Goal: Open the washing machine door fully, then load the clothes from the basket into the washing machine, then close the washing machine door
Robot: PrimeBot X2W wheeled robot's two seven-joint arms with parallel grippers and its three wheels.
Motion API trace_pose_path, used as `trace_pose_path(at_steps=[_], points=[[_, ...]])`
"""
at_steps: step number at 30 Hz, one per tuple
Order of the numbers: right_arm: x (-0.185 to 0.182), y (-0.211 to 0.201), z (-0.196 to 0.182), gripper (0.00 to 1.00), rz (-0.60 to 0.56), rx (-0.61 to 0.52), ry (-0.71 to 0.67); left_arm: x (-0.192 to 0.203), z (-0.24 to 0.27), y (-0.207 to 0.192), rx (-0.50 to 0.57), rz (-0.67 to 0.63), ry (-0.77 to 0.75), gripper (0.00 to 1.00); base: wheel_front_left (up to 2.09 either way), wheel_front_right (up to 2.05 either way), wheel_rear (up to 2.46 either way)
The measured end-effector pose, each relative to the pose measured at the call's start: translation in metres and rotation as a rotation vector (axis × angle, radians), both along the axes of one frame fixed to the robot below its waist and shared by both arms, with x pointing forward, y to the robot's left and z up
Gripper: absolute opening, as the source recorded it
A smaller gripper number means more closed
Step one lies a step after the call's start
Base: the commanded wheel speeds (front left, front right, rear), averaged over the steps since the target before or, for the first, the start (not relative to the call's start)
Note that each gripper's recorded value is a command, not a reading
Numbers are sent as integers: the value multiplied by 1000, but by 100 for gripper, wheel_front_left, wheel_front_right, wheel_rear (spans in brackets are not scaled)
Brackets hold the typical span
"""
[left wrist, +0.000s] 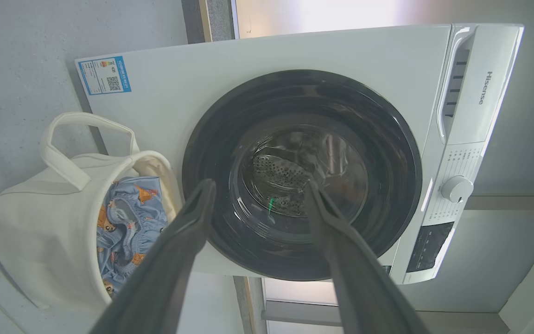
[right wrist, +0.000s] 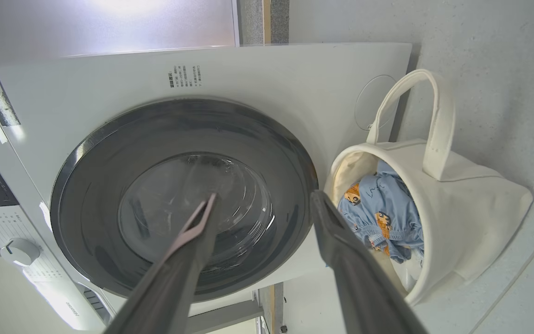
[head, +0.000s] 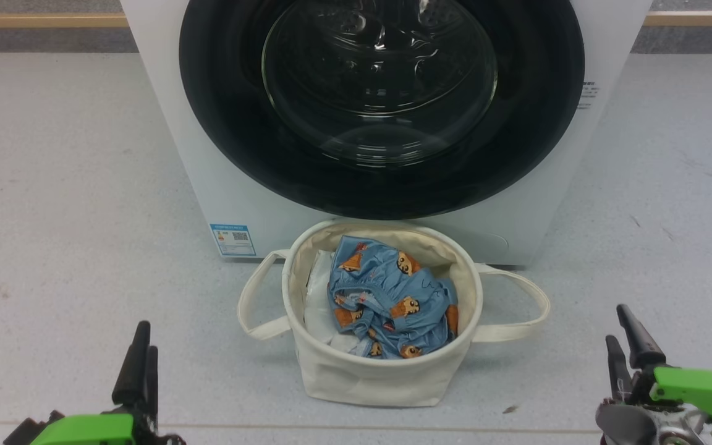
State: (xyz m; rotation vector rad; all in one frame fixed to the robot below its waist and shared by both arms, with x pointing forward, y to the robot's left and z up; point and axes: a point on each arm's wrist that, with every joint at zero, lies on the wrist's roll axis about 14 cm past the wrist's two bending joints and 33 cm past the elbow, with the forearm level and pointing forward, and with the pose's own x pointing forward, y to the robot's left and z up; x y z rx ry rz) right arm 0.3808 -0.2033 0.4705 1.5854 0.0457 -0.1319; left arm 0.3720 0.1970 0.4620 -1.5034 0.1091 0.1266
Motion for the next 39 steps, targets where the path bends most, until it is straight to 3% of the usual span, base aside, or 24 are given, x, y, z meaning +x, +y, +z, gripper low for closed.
trace_pose_path(at_steps=[9, 20, 39], points=[[10, 13, 20, 100, 62, -199, -51, 5, 7, 3, 125, -13, -16, 100, 0, 0, 0], [18, 36, 30, 100, 175, -503, -90, 8, 14, 4, 429, -69, -18, 100, 0, 0, 0], [26, 47, 36, 100, 215, -745, -128, 12, 20, 12, 624, -56, -44, 100, 0, 0, 0]])
